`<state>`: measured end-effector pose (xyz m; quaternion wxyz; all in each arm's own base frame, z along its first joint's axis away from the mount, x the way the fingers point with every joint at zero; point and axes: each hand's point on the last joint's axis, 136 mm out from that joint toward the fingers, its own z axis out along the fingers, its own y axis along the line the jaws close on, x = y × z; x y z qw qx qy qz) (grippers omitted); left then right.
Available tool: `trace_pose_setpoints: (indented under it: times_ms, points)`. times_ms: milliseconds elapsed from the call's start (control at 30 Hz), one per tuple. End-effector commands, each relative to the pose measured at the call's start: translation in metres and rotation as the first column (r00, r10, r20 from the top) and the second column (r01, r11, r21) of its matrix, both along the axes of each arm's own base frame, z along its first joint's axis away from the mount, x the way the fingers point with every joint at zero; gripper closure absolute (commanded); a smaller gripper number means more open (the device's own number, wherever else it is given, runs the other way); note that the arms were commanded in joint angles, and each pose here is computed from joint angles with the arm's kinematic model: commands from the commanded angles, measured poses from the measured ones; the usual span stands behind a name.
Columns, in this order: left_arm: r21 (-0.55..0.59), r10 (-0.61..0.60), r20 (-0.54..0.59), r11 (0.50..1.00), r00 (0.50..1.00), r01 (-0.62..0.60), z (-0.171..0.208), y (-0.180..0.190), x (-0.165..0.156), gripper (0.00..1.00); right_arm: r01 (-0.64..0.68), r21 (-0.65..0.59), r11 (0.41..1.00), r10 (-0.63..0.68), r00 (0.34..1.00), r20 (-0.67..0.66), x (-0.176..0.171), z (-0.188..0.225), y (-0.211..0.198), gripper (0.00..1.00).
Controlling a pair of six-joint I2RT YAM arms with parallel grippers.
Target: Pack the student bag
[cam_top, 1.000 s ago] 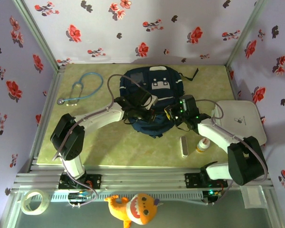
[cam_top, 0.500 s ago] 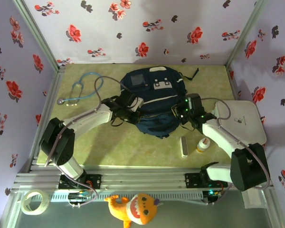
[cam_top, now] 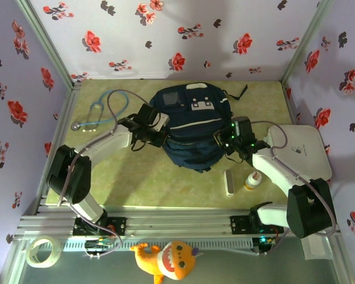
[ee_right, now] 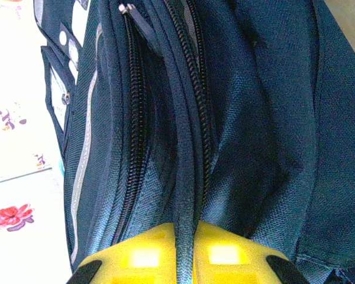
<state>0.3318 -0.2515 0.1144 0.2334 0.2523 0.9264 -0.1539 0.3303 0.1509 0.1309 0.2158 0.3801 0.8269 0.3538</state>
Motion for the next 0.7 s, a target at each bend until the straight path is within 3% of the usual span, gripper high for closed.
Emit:
trace_pose_setpoints:
  times_ms: [0,300,667]
  points:
    - [0.100,0.015,0.114,0.995,0.993,-0.026,0.010,0.026,0.033,1.00,0.071,-0.091,0.993,-0.069,0.997,0.023,0.009,0.002,-0.026,0.89]
    - [0.177,-0.129,0.175,0.979,0.976,0.097,0.011,0.024,0.058,1.00,0.046,-0.101,0.994,-0.045,0.999,0.017,0.008,0.003,-0.025,0.89]
    - [0.135,0.042,0.172,0.989,0.984,-0.066,0.007,0.037,0.111,1.00,-0.032,-0.045,0.998,0.034,0.999,0.037,0.013,0.008,-0.006,0.88]
